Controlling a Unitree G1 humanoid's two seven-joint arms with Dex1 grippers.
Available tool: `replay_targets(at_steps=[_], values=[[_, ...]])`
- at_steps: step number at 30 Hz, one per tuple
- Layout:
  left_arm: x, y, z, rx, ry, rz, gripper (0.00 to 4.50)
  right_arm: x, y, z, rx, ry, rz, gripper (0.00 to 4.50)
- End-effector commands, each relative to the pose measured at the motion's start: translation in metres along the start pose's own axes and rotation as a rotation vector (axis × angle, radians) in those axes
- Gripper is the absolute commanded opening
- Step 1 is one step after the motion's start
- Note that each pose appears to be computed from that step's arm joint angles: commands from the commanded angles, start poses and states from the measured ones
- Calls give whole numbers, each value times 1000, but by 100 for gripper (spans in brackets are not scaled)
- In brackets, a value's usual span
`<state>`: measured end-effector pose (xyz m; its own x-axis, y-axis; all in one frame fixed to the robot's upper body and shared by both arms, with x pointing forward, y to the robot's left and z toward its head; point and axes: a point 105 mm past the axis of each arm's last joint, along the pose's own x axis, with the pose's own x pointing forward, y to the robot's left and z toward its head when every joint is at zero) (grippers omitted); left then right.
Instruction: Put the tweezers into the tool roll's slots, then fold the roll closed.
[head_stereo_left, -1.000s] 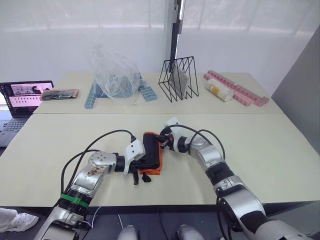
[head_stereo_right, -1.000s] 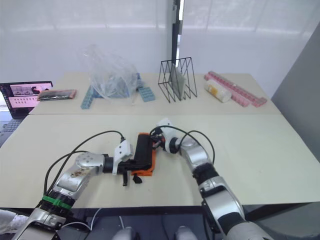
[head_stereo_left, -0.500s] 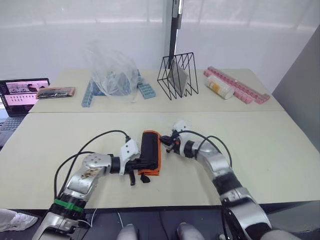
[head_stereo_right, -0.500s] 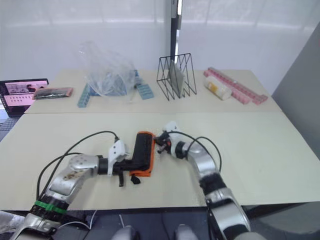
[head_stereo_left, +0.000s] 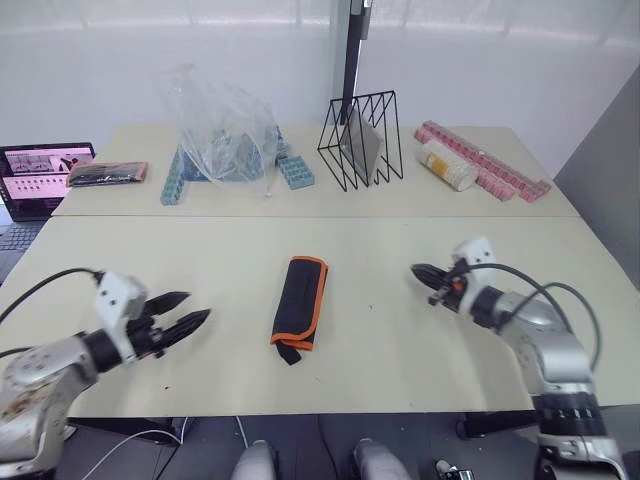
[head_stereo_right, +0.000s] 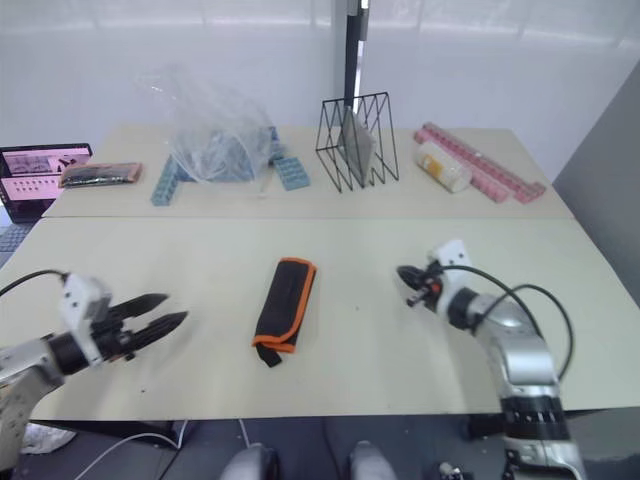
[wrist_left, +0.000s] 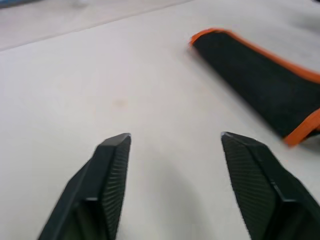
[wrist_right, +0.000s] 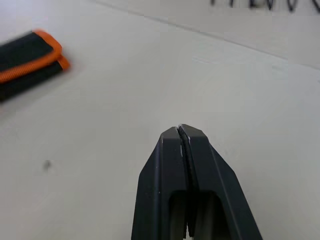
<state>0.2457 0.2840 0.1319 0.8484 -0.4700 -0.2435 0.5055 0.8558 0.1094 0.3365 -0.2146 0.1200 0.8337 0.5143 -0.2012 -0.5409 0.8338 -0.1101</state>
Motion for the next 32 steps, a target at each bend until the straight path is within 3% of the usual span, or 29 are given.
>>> replay_targets(at_steps=[1, 2, 5, 11, 16, 32], values=[[-36, 30, -2, 65, 13, 160, 447, -26, -16, -2, -21, -19, -44, 0], [-44, 36, -7, 68, 27, 188, 449, -31, -19, -6, -17, -10, -52, 0], [-63, 45, -16, 61, 40, 260, 450, -52, -27, -26, -56, 62, -73, 80], [-81, 57, -32, 32, 64, 340, 450, -80, -56, -41, -40, 80, -165, 286], [-82, 58, -39, 9, 64, 350, 450, -85, -66, -47, -45, 87, -191, 446], [-72, 57, -31, 19, 53, 331, 450, -80, -62, -49, -35, 75, -173, 446]])
